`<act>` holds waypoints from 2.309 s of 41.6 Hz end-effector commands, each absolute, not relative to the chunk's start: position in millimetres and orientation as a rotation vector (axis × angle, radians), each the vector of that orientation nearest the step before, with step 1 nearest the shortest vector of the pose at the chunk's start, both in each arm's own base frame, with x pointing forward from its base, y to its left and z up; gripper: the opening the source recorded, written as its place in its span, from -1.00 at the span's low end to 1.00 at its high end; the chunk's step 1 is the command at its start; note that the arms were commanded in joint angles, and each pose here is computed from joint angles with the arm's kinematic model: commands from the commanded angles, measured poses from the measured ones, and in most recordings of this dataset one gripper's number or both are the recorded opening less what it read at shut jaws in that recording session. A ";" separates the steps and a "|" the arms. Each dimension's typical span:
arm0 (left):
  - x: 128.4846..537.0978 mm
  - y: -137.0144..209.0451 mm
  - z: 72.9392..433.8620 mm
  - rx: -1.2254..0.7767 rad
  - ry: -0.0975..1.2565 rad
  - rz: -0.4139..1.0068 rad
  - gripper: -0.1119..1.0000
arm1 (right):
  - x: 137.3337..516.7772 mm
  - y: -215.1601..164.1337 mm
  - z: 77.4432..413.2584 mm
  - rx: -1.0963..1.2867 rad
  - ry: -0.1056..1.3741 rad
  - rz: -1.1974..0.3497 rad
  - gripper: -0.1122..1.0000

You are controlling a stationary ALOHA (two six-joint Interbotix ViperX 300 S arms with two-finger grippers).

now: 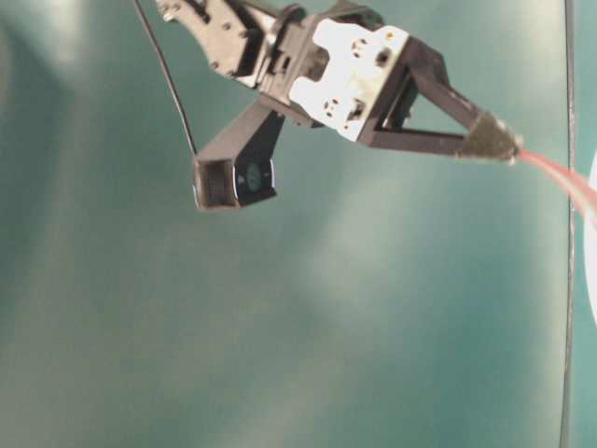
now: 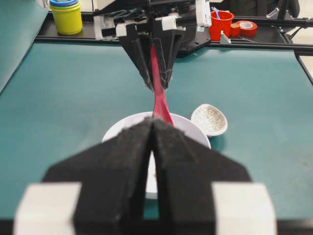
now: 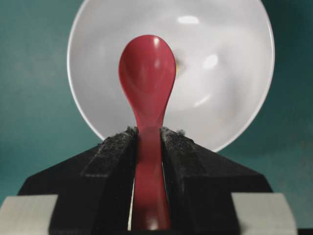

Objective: Scoop the yellow hexagonal prism block from the bowl with a spoon using the right arm.
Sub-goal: 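Push the spoon along the bowl floor toward the yellow block, then slide the spoon under the yellow block against the bowl wall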

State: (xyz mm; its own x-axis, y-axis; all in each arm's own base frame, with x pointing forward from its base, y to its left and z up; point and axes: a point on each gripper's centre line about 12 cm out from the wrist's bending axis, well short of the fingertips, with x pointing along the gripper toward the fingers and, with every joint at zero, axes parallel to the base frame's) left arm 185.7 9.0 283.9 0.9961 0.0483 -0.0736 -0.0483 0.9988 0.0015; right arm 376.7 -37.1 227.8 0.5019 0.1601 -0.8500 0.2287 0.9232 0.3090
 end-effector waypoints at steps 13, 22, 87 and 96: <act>187.5 9.4 294.7 0.002 0.049 0.050 -0.79 | 382.1 -38.2 232.4 0.380 1.201 -0.075 -0.39; 187.6 9.4 295.3 0.002 0.048 0.050 -0.79 | 386.2 -30.0 224.1 0.369 1.223 -0.060 -0.39; 187.6 9.4 296.0 0.000 0.046 0.050 -0.79 | 423.8 -40.0 205.3 0.251 1.006 -0.093 -0.39; 187.6 9.4 296.0 0.000 0.046 0.050 -0.79 | 424.8 -40.8 210.5 0.250 0.973 -0.098 -0.39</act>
